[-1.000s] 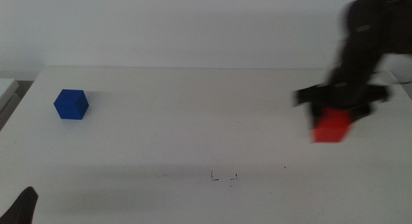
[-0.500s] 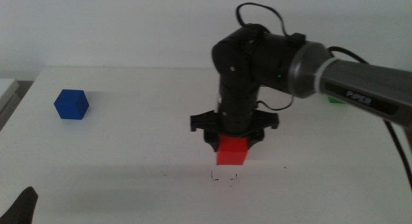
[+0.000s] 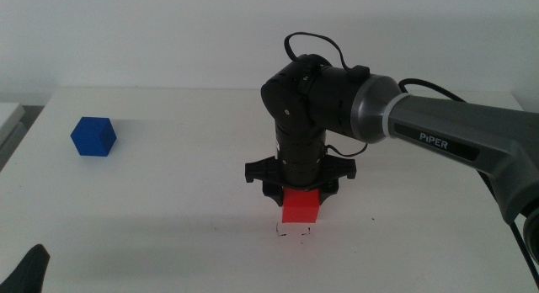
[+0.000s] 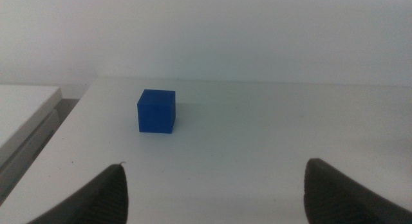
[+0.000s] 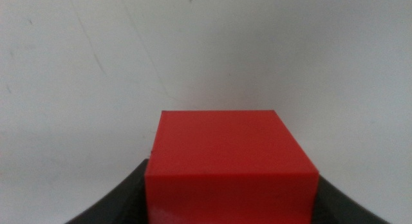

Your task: Stack red cubes first, then green, then blue cubes in a specific spot.

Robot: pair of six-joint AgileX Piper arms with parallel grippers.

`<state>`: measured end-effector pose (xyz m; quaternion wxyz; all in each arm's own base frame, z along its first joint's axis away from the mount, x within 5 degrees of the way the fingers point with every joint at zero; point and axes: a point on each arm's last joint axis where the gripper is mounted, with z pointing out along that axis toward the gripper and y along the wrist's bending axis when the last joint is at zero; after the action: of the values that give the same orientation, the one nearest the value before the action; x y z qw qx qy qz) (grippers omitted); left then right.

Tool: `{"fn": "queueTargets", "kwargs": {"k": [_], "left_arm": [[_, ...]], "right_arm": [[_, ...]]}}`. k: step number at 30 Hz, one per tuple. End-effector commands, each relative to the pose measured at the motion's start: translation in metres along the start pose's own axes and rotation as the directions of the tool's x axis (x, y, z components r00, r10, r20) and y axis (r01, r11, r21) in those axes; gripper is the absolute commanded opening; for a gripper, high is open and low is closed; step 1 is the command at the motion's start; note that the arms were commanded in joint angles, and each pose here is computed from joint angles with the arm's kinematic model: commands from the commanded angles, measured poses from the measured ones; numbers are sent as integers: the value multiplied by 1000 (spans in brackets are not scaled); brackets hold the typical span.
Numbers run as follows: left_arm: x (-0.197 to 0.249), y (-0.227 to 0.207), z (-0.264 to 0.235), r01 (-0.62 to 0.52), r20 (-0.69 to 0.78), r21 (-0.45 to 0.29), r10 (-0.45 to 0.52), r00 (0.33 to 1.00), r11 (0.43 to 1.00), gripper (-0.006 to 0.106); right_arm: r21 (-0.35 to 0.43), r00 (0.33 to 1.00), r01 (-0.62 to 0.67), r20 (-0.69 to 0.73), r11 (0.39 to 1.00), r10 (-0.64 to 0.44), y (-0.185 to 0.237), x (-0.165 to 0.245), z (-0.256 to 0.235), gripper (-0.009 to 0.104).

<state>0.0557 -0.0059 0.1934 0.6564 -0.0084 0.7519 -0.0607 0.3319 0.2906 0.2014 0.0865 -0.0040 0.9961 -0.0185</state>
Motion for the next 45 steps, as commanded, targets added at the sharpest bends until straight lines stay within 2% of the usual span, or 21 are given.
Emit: {"fn": "queueTargets", "kwargs": {"k": [1, 28, 29, 33, 35, 40, 45], "left_arm": [[-2, 0, 0, 3, 20, -1, -3, 1000, 1000, 94], [-2, 0, 0, -1, 20, -2, 1, 1000, 1000, 94], [-2, 0, 0, -1, 20, -2, 1, 1000, 1000, 94], [-2, 0, 0, -1, 20, -2, 1, 1000, 1000, 94], [-2, 0, 0, -1, 20, -2, 1, 1000, 1000, 94], [-2, 0, 0, -1, 20, -2, 1, 1000, 1000, 94], [-2, 0, 0, -1, 20, -2, 1, 1000, 1000, 94]], "right_arm": [[-1, 1000, -4, 26, 1000, 4, 1, -3, 0, 12], [18, 1000, 4, -9, 1000, -3, 10, 1, 27, 12], [21, 1000, 11, -8, 1000, -11, 9, 1, 27, 60], [32, 998, 50, 33, 998, -51, 6, -2, 15, 87], [10, 993, 90, 81, 996, -90, 4, -2, -9, 93], [-47, 950, 178, 268, 983, -159, -29, -9, -94, 93], [16, 931, 124, 343, 992, -122, -114, -48, -126, 93]]}}
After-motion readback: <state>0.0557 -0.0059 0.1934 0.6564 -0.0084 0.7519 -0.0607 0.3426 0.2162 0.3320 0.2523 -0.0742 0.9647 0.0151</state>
